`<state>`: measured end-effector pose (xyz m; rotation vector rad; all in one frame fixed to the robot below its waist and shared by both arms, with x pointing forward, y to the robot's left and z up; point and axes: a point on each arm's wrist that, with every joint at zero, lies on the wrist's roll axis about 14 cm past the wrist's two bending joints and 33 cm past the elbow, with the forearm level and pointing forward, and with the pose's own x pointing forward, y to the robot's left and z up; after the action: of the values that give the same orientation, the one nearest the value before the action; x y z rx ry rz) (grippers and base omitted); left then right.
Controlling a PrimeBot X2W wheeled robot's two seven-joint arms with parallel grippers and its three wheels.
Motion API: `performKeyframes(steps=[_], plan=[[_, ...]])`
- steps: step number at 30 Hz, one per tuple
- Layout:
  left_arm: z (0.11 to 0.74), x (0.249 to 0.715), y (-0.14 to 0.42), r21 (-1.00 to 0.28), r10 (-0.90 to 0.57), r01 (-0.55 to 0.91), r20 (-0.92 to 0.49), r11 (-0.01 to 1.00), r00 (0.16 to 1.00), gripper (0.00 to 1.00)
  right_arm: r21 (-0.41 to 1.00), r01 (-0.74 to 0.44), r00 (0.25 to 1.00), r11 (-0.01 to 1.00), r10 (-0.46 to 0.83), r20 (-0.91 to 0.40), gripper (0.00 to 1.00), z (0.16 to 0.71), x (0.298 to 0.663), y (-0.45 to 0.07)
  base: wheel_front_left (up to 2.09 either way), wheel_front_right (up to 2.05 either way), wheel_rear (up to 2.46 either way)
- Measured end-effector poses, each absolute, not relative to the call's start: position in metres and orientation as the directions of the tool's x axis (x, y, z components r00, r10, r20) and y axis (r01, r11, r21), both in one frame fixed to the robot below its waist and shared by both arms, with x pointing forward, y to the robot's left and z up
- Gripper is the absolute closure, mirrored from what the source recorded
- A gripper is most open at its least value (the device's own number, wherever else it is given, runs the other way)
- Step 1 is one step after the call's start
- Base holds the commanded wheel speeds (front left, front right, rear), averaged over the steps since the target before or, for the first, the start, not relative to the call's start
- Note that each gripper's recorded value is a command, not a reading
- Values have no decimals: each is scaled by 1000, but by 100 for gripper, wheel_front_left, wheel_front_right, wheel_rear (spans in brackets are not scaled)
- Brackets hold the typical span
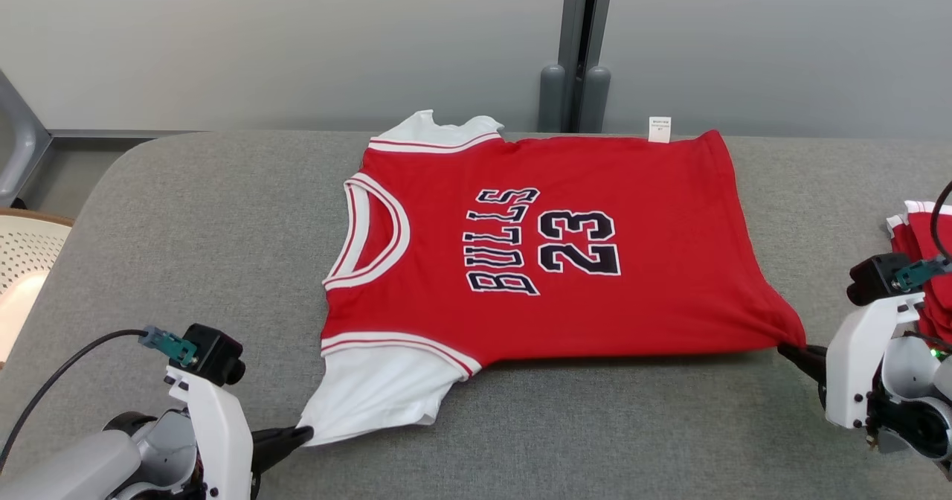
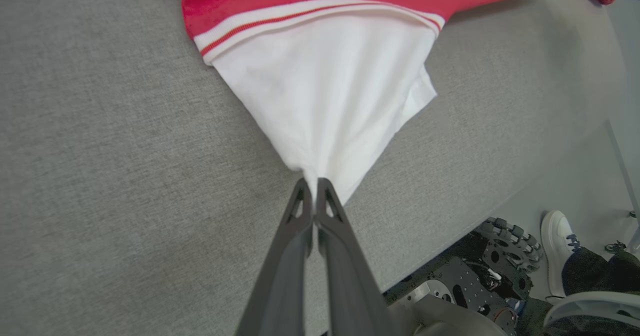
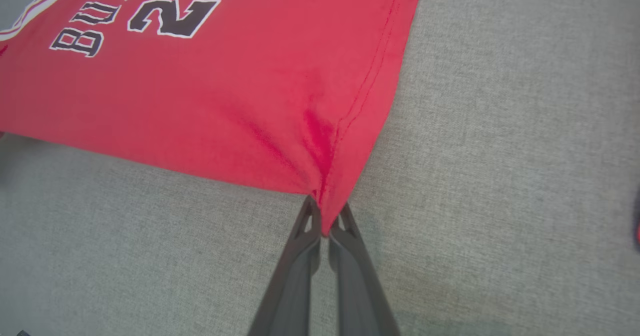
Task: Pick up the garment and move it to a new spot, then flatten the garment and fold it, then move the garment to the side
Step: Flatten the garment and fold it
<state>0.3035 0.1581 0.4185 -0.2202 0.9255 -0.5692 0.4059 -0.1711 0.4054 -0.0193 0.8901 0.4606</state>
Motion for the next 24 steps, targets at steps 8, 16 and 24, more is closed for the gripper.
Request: performKeyframes(steps=[8, 16, 24], plan=[[425, 277, 156, -462, -590, 382, -723, 800, 360, 100, 203, -367, 410, 908, 353, -841, 100, 395, 373, -189, 0, 0, 0], [429, 249, 154, -462, -599, 443, -763, 769, 244, 100, 211, -382, 317, 900, 342, -885, 100, 393, 347, -199, 0, 0, 0], [437, 262, 156, -389, -569, 503, -776, 772, 272, 100, 185, -418, 310, 889, 331, -891, 100, 404, 352, -203, 0, 0, 0]])
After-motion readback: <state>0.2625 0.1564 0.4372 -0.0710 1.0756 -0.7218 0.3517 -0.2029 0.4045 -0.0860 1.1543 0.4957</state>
